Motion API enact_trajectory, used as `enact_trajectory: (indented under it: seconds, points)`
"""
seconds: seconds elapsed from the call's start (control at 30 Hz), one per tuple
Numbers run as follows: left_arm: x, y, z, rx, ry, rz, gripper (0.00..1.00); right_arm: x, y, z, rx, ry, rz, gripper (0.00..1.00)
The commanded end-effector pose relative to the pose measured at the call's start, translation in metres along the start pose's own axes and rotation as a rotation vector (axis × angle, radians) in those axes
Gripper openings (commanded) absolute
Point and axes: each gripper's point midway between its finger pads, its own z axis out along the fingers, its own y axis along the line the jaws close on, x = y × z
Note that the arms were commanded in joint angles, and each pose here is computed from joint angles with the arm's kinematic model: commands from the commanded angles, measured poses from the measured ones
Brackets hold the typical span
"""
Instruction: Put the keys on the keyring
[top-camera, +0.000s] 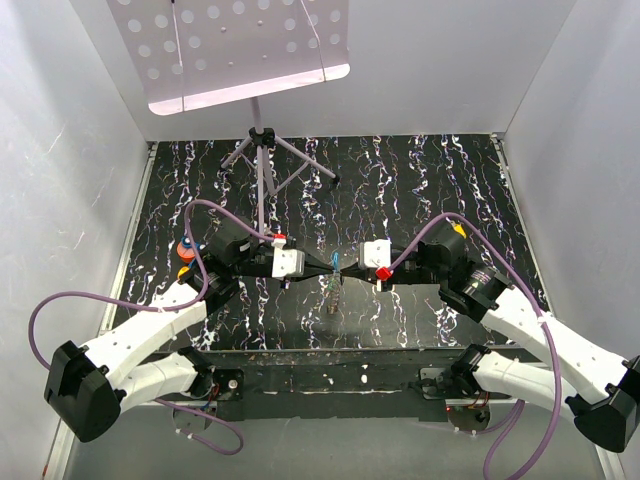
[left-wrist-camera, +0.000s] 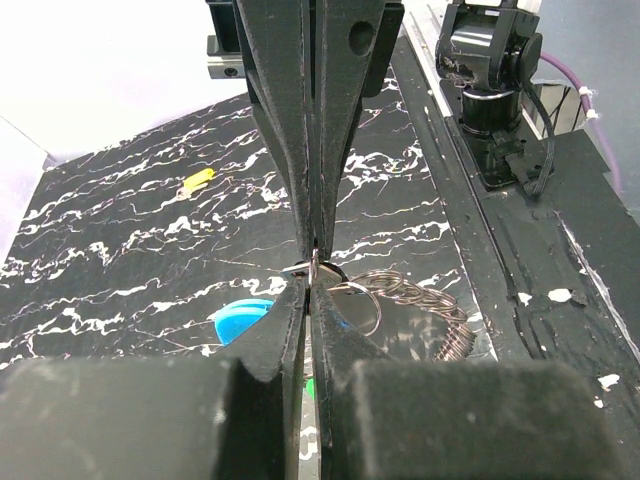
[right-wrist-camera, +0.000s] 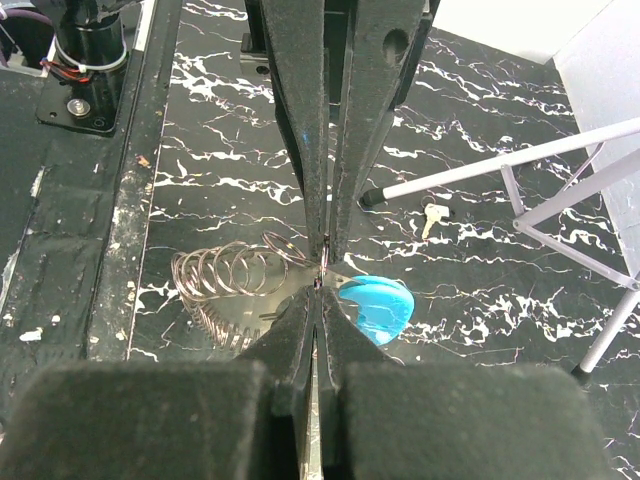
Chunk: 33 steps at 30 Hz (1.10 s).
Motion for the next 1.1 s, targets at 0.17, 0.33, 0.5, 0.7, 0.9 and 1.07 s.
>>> enact_trajectory:
  seconds: [0.17,0.33,0.5,0.7,0.9,1.07]
  points:
    - [-0.0107,0.0083,-0.0009,-0.019,0.006,0.051,0.00,-0.0348,-0.0138,-0.0044,0.030,-0.076,-0.054,0.01]
    - [-0.0103,0.0083,-0.0016,-0.023,0.012,0.057,0.00,-0.0336,-0.0148,-0.0040,0.035,-0.073,-0.044,0.01]
    - [-0.0092,0.0089,-0.0017,-0.027,0.018,0.063,0.00,-0.0346,-0.0160,-0.0040,0.040,-0.074,-0.036,0.01]
    - [-0.0104,0.0080,-0.0017,-0.022,0.013,0.062,0.00,-0.0327,-0.0150,-0.0023,0.031,-0.071,-0.031,0.01]
    - [-0.0123,0.0081,-0.0015,-0.023,0.002,0.060,0.00,-0.0317,-0.0142,0.0002,0.016,-0.066,-0.023,0.01]
    - [-0.0132,0.0079,-0.0013,-0.022,-0.003,0.060,0.00,-0.0316,-0.0141,0.0009,0.012,-0.066,-0.020,0.01]
